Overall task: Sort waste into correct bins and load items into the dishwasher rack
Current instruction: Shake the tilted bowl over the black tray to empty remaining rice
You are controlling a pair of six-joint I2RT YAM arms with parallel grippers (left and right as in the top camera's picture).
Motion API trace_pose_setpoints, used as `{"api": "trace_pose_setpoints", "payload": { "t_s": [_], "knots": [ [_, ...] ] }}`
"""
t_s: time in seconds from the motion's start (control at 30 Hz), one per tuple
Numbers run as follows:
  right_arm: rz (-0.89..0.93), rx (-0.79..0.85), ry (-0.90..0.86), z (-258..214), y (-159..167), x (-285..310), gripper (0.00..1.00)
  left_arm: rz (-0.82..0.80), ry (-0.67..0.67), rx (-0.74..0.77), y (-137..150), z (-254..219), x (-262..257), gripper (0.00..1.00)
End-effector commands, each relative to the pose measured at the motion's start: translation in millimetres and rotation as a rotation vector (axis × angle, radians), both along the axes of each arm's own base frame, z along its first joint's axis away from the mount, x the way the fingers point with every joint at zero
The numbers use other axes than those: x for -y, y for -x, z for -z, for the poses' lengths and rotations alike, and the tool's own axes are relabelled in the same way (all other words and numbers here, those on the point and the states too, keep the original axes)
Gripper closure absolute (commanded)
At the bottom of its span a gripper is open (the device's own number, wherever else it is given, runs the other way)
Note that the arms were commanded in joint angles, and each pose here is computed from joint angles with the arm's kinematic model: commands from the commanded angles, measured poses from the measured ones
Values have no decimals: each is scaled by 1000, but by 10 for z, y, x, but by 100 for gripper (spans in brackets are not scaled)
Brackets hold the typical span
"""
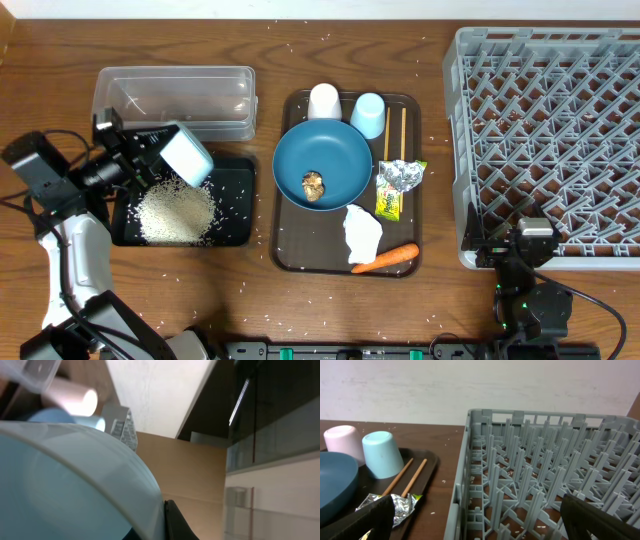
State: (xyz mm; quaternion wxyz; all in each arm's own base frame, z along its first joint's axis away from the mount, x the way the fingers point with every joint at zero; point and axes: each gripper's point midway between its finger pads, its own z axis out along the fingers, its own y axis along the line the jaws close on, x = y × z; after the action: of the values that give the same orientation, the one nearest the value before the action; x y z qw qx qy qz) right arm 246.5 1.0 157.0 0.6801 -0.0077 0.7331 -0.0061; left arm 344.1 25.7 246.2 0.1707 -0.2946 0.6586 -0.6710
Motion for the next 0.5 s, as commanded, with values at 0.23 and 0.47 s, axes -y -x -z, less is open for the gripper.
{"api": "trace_pose_setpoints", "payload": {
  "t_s": [0.23, 0.47],
  "knots": [
    [-3, 0, 8, 5, 3, -7, 1, 16, -53, 98, 11, -208, 16, 94],
    [-3, 0, 8, 5, 3, -7, 1, 27, -187, 290, -20, -331, -2, 94]
  ]
}}
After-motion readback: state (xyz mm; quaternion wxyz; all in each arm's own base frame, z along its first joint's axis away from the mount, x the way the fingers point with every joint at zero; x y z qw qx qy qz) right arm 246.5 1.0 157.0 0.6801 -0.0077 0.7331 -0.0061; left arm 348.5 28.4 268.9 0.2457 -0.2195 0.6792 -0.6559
